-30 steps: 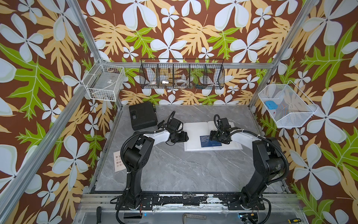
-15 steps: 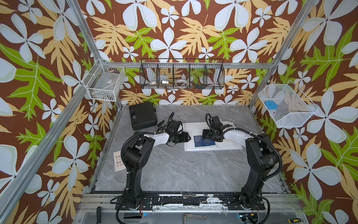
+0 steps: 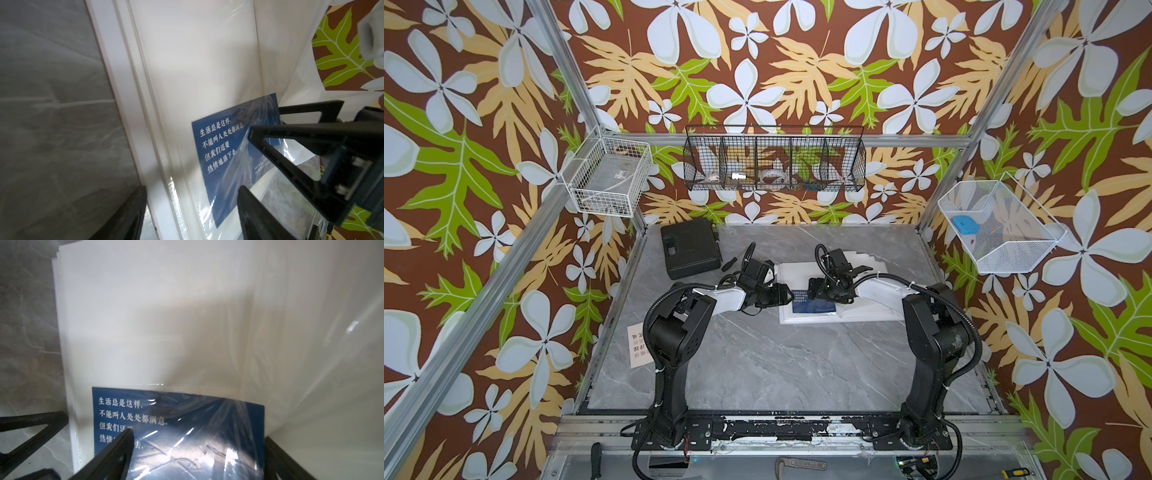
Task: Place the photos into the photo albums
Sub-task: Insert the photo into the photo album, then move the photo to the center of the board.
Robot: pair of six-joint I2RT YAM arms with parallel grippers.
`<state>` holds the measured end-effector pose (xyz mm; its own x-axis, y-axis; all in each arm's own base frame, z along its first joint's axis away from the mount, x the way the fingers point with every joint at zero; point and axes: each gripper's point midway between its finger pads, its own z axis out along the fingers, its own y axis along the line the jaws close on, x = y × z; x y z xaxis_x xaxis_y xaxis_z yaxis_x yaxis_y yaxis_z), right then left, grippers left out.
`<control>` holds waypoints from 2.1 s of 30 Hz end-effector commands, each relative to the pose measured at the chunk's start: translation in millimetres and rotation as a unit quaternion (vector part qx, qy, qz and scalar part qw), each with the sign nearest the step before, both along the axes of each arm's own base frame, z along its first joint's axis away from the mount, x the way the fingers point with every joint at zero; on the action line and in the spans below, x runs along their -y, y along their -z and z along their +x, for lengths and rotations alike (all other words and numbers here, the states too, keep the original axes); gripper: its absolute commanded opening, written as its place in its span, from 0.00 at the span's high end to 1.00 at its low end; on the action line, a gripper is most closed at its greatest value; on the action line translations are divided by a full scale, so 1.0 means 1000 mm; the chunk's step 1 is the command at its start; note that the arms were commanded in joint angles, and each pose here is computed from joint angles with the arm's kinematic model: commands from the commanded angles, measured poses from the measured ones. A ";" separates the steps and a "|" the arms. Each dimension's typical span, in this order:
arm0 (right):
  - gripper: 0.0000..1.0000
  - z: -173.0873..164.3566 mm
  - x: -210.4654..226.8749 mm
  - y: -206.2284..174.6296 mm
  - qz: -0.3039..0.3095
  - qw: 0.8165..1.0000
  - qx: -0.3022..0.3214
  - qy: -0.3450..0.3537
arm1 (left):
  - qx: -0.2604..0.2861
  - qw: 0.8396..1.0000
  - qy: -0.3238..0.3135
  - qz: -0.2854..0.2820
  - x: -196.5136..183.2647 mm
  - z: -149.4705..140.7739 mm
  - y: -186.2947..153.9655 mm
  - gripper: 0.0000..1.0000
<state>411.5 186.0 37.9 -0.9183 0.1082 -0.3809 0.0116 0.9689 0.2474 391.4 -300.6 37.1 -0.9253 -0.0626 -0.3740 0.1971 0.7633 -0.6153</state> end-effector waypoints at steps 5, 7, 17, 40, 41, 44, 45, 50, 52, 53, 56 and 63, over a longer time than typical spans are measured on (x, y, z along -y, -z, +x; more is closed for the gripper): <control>0.10 -0.011 -0.009 -0.004 0.021 0.999 -0.017 -0.025 | -0.073 0.997 -0.007 0.031 -0.013 -0.028 0.025 0.29; 0.10 -0.010 -0.006 -0.004 0.024 0.999 -0.014 -0.024 | -0.072 0.997 -0.008 0.032 -0.014 -0.027 0.025 0.29; 0.10 -0.003 0.069 -0.014 -0.032 0.998 0.010 0.048 | -0.050 0.997 -0.032 0.047 -0.027 -0.024 0.013 0.29; 0.13 0.022 0.030 -0.034 0.015 0.999 0.036 0.008 | -0.033 0.919 -0.388 0.071 -0.261 -0.016 -0.046 0.13; 0.13 0.020 0.027 -0.031 0.015 0.999 0.032 0.006 | -0.034 0.910 -0.406 0.077 -0.274 -0.019 -0.047 0.11; 0.13 0.016 0.022 -0.025 0.004 1.000 0.029 0.003 | -0.041 0.882 -0.461 0.084 -0.317 -0.031 -0.048 0.08; 0.13 0.016 0.021 -0.028 0.006 0.999 0.036 0.001 | -0.045 0.872 -0.479 0.089 -0.332 -0.036 -0.047 0.08; 0.13 0.022 0.003 -0.047 0.039 0.997 0.066 -0.016 | -0.058 0.814 -0.560 0.143 -0.395 -0.061 -0.044 0.00; 0.13 0.022 -0.008 -0.046 0.047 0.996 0.064 -0.028 | -0.079 0.779 -0.599 0.166 -0.420 -0.077 -0.034 0.00; 0.13 0.021 -0.013 -0.045 0.049 0.996 0.062 -0.034 | -0.084 0.769 -0.610 0.171 -0.428 -0.081 -0.031 0.00; 0.13 0.018 -0.027 -0.039 0.060 0.996 0.054 -0.047 | -0.085 0.728 -0.646 0.211 -0.459 -0.095 -0.029 0.00; 0.13 0.012 -0.036 -0.034 0.068 0.995 0.045 -0.057 | -0.092 0.686 -0.683 0.233 -0.502 -0.108 -0.016 0.00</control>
